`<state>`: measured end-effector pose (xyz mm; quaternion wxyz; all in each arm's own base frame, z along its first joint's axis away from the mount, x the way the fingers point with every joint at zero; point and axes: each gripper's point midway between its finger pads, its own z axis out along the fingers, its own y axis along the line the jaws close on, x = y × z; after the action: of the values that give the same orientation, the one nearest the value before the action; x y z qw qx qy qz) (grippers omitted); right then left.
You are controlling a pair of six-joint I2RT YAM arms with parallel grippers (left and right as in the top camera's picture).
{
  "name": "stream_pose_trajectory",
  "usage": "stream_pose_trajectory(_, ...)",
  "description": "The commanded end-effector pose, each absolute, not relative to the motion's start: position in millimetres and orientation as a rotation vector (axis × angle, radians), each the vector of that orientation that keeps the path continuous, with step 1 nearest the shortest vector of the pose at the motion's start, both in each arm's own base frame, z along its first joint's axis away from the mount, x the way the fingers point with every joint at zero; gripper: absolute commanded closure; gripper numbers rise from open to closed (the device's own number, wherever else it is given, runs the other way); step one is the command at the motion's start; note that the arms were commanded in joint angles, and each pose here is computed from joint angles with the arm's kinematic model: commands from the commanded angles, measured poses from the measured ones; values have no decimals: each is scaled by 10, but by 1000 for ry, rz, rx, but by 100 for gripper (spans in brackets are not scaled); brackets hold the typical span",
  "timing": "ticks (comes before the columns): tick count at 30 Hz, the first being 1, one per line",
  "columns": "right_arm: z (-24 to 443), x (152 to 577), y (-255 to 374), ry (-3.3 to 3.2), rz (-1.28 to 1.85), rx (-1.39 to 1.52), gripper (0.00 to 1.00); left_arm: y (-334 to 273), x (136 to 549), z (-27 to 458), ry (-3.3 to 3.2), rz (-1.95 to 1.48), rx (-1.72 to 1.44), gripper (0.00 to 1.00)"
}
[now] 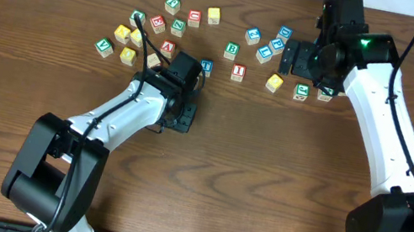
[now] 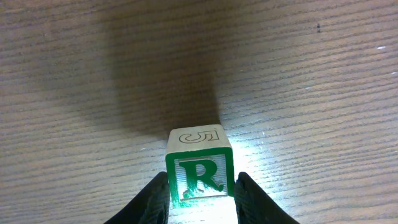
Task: Spell out ROBOT
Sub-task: 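Lower the R block onto the table in front of the cluster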
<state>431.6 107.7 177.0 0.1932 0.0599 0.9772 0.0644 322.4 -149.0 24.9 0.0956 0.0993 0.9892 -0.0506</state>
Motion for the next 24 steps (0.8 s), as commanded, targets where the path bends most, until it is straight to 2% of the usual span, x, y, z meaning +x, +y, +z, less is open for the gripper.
stream_pose_trajectory(1,1751,4323,1110,2745,177,168,1,-1497,3224,215,2942,-146,320,66)
stream_pose_trajectory(24,1751,4323,1110,2745,177,168,1,-1496,3224,215,2943,-146,310,66)
